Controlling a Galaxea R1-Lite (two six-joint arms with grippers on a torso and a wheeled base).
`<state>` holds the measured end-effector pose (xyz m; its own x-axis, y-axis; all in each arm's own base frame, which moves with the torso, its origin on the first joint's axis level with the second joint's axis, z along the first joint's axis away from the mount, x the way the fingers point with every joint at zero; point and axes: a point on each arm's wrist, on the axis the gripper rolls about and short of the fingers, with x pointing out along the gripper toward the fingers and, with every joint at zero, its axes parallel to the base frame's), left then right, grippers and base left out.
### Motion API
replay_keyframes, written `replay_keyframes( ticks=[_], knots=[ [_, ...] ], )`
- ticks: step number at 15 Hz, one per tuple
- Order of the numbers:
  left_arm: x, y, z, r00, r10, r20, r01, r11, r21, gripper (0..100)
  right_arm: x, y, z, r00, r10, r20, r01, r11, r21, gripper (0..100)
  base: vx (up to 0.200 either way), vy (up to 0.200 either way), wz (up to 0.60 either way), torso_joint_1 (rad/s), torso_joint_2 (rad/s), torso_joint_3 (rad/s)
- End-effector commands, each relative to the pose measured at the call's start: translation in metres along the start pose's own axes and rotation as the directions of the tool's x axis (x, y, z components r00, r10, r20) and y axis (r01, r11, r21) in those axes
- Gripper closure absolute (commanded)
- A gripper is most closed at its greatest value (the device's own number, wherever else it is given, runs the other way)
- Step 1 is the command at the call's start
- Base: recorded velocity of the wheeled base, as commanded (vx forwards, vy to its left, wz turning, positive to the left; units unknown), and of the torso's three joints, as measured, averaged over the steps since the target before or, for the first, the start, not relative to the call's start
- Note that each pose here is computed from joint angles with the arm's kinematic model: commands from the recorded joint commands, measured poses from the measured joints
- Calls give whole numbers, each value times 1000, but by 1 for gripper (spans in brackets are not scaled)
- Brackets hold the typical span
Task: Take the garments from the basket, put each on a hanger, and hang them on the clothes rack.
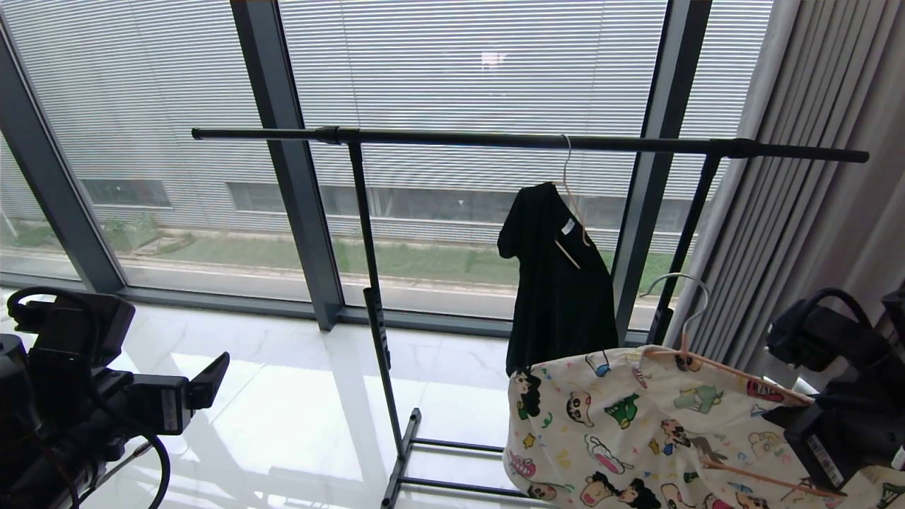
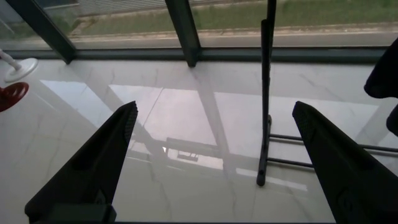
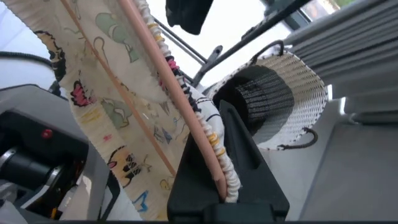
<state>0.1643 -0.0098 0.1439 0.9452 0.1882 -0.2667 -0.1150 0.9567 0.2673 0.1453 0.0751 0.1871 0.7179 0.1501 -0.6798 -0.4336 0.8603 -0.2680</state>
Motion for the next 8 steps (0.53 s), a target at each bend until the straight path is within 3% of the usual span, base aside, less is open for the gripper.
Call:
replay_keyframes(
  ticks=[1, 5, 7, 8],
  knots=[
    [1, 3, 0, 1000, 18, -1, -18, 1000, -5, 0, -25, -14, -14, 998, -64, 20, 63, 996, 61, 100, 0, 0, 0, 0, 0, 0],
    [1, 5, 2, 1000, 30, 6, -30, 1000, -10, 0, -50, -31, -46, 979, -167, -117, 186, 968, 170, 100, 0, 0, 0, 0, 0, 0],
    [1, 5, 1, 1000, 28, 2, -28, 1000, -8, 0, -52, -34, -50, 971, -189, -147, 216, 957, 196, 100, 0, 0, 0, 0, 0, 0],
    [1, 5, 2, 1000, 27, 5, -27, 1000, -8, 0, -50, -38, -50, 965, -206, -163, 243, 935, 259, 100, 0, 0, 0, 0, 0, 0]
  ],
)
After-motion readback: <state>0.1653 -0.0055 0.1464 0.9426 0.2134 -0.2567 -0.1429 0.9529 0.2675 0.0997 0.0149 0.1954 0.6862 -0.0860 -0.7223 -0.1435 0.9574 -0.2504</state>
